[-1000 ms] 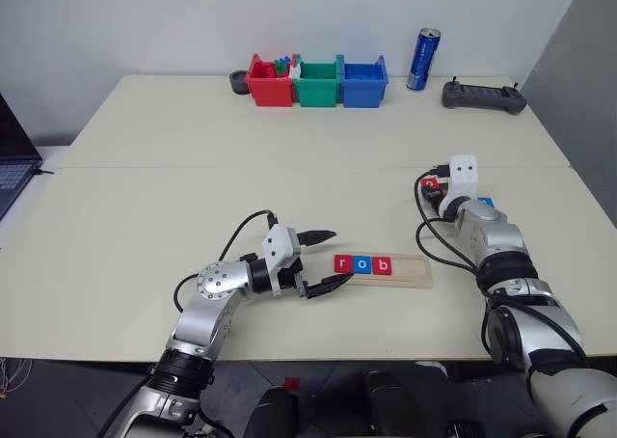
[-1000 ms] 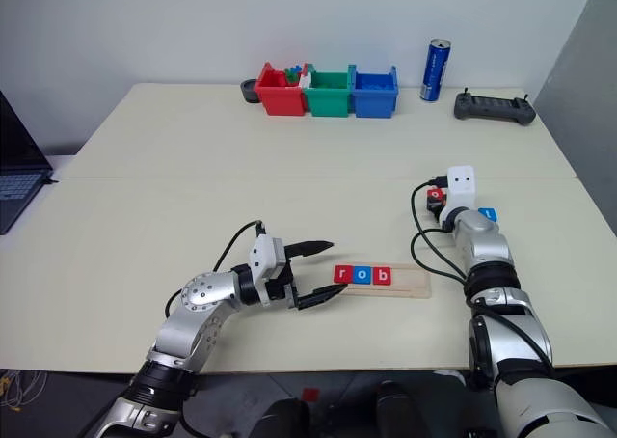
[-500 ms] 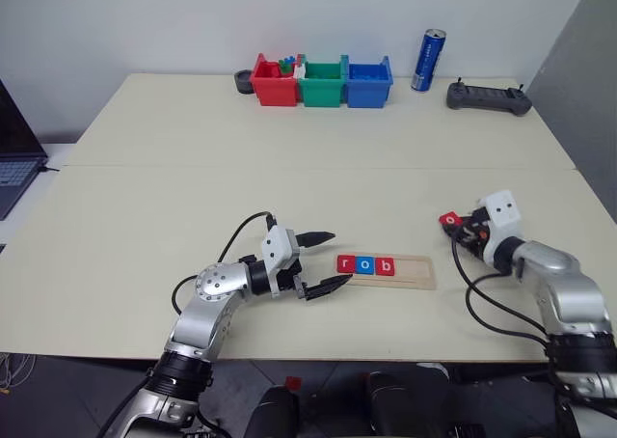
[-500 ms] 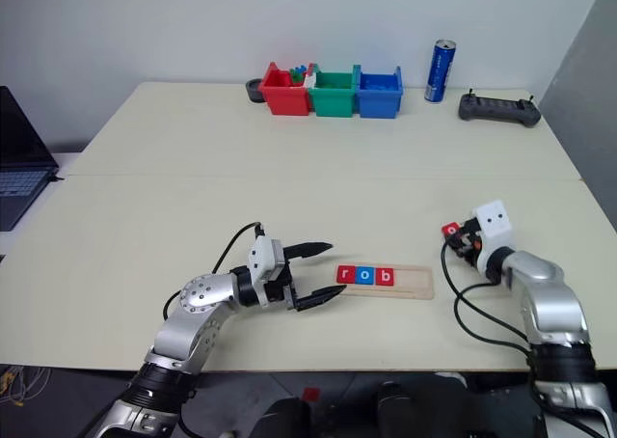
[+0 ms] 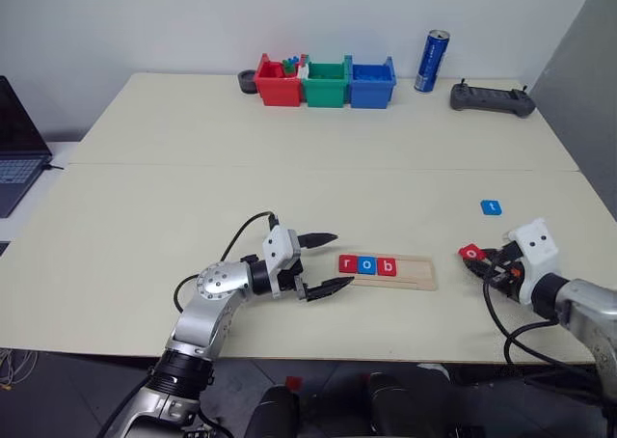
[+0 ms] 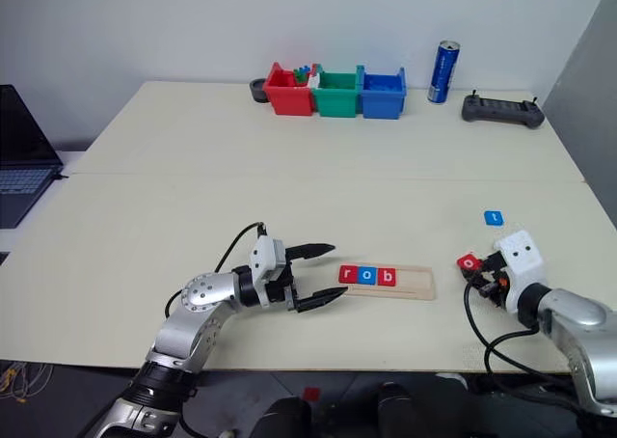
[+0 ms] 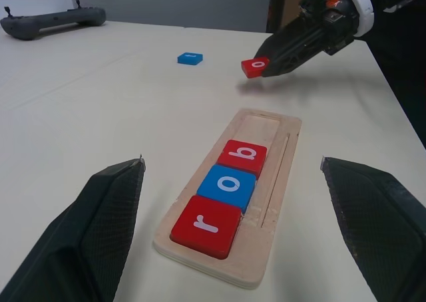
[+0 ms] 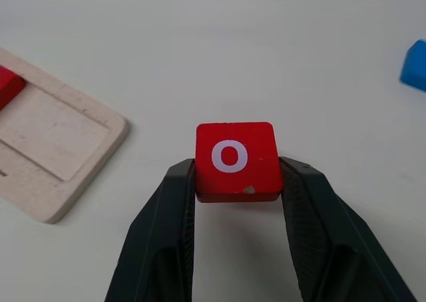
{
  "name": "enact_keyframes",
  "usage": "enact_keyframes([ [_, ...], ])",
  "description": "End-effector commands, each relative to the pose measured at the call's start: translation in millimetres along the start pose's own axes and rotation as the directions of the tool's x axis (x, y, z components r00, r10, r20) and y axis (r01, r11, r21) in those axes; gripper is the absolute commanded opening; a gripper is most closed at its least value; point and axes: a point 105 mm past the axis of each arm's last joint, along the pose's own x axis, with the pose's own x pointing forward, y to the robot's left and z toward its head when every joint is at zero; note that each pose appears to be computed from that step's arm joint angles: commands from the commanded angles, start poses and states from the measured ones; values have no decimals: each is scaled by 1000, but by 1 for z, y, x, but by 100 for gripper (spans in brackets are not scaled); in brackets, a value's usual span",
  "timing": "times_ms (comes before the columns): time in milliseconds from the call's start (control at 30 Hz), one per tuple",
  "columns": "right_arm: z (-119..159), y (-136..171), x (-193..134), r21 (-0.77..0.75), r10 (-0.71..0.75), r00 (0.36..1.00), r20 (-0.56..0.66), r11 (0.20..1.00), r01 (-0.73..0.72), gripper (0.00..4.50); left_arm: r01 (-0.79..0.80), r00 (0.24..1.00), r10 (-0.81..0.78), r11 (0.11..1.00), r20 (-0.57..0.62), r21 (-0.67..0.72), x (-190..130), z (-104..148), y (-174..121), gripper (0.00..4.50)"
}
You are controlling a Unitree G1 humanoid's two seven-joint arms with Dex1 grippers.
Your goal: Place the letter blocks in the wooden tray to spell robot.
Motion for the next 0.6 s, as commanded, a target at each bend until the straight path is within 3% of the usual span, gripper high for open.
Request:
enact_keyframes([
  [33, 2, 6, -10, 30, -96, 995, 23, 995, 95, 144, 4, 1000, -5, 1000, 24, 21, 0, 7, -1, 450],
  [267, 1, 17, -10, 128, -222, 975, 12, 967, 218, 144, 3, 1000, -3, 1000, 25, 11, 0, 5, -4, 450],
  [600, -14, 32, -7, 162, -219, 974, -54, 961, 225, 144, 11, 1000, -12, 1000, 23, 15, 1, 4, -2, 450],
])
